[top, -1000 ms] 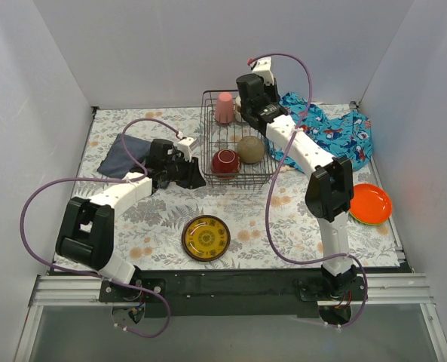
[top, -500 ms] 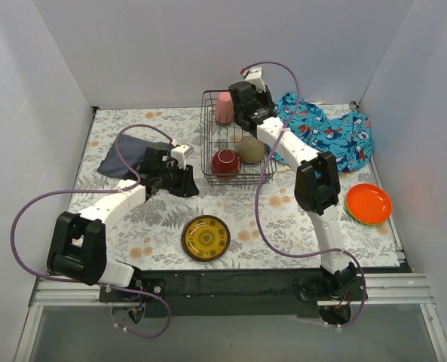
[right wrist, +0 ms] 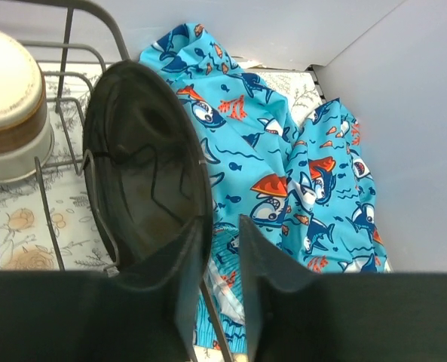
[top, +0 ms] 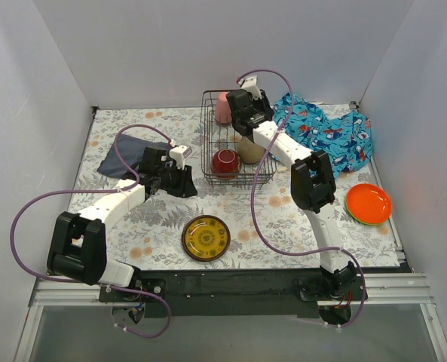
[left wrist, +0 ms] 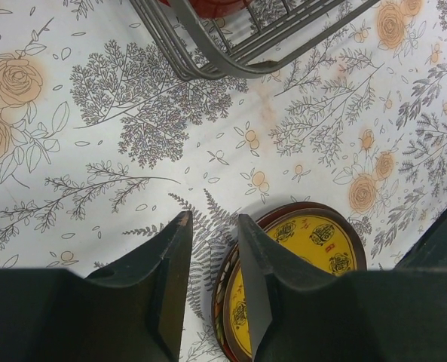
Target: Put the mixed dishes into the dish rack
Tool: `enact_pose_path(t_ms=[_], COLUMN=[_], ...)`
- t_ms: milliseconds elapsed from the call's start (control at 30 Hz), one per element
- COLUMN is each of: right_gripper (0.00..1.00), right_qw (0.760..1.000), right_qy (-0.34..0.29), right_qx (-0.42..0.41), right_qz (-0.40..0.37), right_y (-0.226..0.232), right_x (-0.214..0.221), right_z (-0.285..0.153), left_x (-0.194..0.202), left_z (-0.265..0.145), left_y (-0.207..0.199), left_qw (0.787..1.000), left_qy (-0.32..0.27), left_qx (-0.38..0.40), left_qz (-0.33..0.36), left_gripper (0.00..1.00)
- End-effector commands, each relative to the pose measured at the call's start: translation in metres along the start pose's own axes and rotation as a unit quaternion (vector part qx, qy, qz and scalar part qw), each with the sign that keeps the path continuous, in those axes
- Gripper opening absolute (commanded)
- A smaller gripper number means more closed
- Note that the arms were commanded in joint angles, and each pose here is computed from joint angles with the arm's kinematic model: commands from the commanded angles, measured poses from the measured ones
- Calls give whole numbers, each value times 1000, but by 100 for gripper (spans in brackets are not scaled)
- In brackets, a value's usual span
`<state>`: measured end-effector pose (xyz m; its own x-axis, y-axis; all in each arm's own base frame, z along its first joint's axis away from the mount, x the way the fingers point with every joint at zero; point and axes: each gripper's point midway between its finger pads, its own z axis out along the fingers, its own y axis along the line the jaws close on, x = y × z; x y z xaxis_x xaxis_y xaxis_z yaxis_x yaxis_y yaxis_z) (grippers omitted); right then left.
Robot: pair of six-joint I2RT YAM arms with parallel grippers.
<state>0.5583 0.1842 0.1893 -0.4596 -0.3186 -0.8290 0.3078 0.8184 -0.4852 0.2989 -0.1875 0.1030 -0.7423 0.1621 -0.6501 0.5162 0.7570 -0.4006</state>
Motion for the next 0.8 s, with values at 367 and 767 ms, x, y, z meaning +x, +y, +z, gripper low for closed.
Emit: enact_pose_path(t_ms=[367, 767], right_gripper=[45, 65], right_qw=[994, 945], right_qy=[-47, 77], right_qx=[-94, -308], right_qz=[16, -83], right_y=[-49, -61], right_x=[-64, 83], right_z=[-105, -173], left_x=[24, 96], left_z=[-24, -23], left_y=[2, -2], left_qw=[992, 979], left_qy=[40, 148], left_qx=[10, 73], left_qz=[117, 124], left_gripper=[34, 35])
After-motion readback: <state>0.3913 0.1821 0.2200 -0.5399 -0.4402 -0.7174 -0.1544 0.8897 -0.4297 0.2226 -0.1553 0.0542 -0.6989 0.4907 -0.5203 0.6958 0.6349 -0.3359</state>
